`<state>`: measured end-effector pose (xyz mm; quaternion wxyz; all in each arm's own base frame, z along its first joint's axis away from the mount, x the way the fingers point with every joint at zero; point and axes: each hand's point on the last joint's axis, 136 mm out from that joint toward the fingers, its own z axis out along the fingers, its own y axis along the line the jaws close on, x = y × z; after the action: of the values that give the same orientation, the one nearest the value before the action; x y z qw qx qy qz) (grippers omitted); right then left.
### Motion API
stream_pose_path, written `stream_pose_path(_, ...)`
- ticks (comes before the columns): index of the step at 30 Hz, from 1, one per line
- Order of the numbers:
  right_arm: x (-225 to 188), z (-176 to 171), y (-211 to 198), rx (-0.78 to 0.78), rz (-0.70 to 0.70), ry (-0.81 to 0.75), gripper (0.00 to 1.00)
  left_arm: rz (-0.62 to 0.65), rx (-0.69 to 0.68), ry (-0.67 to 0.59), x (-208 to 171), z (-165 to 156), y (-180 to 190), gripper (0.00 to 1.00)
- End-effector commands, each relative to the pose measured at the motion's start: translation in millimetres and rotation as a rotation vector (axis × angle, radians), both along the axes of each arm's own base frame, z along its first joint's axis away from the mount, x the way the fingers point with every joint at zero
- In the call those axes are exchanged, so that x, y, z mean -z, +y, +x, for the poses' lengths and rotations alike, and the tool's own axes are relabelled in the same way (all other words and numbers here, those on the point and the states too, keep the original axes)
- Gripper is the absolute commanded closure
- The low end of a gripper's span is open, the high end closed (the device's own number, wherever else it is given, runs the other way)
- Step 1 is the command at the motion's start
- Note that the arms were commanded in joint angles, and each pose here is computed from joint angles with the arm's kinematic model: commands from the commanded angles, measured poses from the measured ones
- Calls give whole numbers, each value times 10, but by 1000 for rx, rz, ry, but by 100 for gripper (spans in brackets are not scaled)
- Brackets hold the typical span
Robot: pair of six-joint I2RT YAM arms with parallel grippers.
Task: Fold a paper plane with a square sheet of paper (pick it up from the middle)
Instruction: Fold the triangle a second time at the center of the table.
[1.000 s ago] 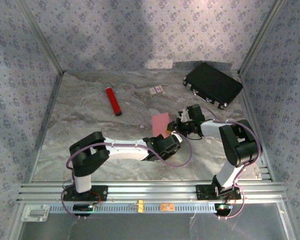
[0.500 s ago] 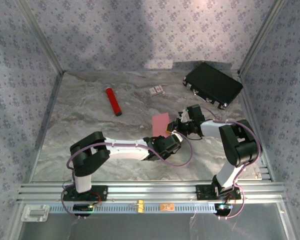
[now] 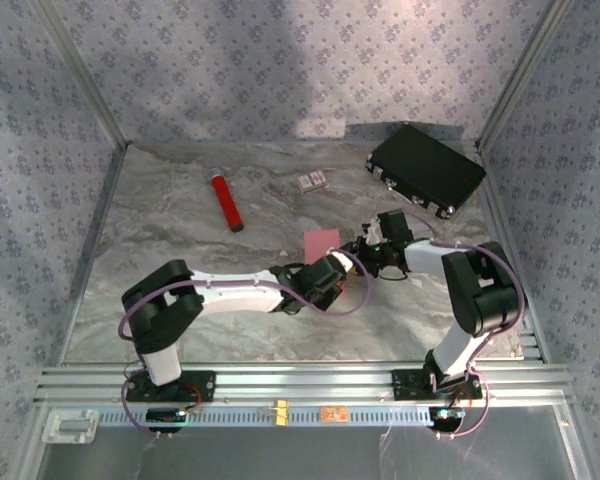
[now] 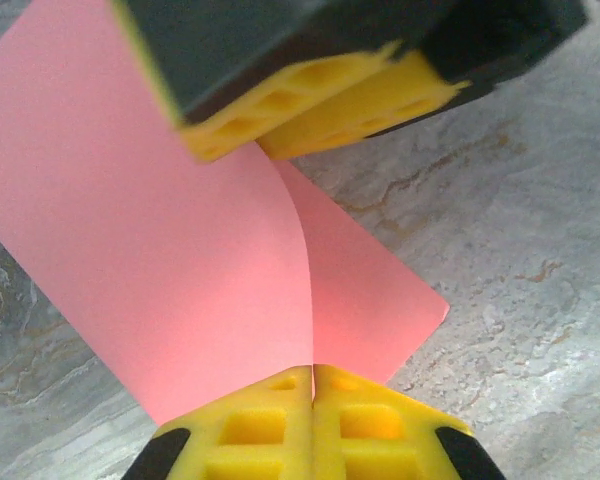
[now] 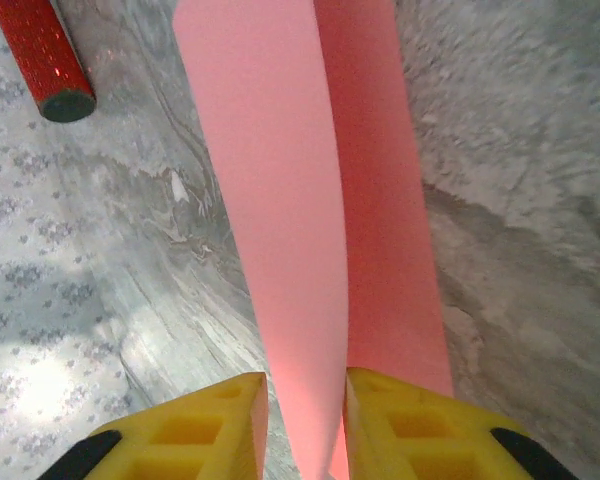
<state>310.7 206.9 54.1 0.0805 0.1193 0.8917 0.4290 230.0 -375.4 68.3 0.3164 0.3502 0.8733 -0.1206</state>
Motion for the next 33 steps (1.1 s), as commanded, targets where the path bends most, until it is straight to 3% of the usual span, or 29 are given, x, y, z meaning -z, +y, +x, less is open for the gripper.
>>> stream_pose_path(1, -74, -7, -210, 51, -87, -45, 72, -223, 16, 148, -207, -48, -117, 100)
stream_pose_path(5, -94, -78, -292, 65, -109, -46, 72, -346, 6, 276, -206, -14, -89, 100)
stream_pose_path(8, -83, -177, -254, 46, -86, -32, 74, -370, 2, 311, -186, -3, -69, 100)
stream_pose_path(17, -86, -360, 86, -59, -10, -18, 86, -394, -20, 343, -148, 36, -37, 96)
stream_pose_path(26, -93, -337, 215, -80, 14, -16, 87, -391, -33, 347, -117, 75, -12, 86)
stream_pose_path(33, -61, -346, 202, -76, 10, -7, 87, -396, -37, 338, -109, 113, -25, 89)
